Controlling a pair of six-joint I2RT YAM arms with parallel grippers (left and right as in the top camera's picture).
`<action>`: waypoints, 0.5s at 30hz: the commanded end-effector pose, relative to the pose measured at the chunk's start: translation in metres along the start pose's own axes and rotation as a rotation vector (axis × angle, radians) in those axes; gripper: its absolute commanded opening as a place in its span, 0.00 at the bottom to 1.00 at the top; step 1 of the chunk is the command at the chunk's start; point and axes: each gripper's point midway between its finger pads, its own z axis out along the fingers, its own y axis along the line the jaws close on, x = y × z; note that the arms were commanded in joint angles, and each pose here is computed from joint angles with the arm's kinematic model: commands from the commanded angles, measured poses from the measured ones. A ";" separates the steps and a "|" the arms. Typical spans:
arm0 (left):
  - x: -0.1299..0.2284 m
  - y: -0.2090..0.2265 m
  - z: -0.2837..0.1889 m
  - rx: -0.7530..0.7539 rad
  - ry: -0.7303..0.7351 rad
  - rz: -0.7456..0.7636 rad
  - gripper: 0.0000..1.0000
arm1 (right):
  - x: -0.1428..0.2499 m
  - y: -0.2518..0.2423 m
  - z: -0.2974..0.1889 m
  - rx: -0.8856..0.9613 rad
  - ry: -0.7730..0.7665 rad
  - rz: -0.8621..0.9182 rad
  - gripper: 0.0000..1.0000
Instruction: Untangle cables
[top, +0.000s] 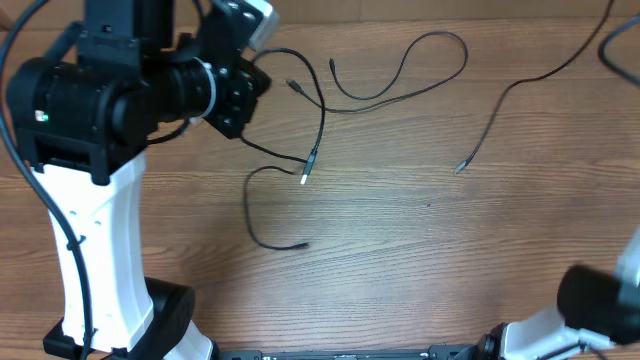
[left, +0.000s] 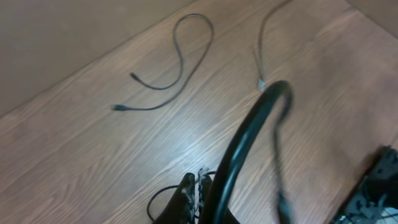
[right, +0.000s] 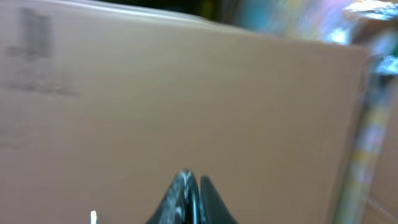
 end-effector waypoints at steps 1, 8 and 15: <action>-0.002 -0.014 0.003 0.025 0.003 -0.001 0.04 | 0.041 -0.068 0.017 0.234 0.025 -0.027 0.07; -0.003 -0.020 0.005 0.025 0.007 0.007 0.04 | 0.124 -0.160 0.024 0.383 0.146 -0.011 0.06; -0.002 -0.020 0.005 0.026 0.010 -0.017 0.05 | 0.318 -0.235 -0.023 0.479 0.614 0.142 0.04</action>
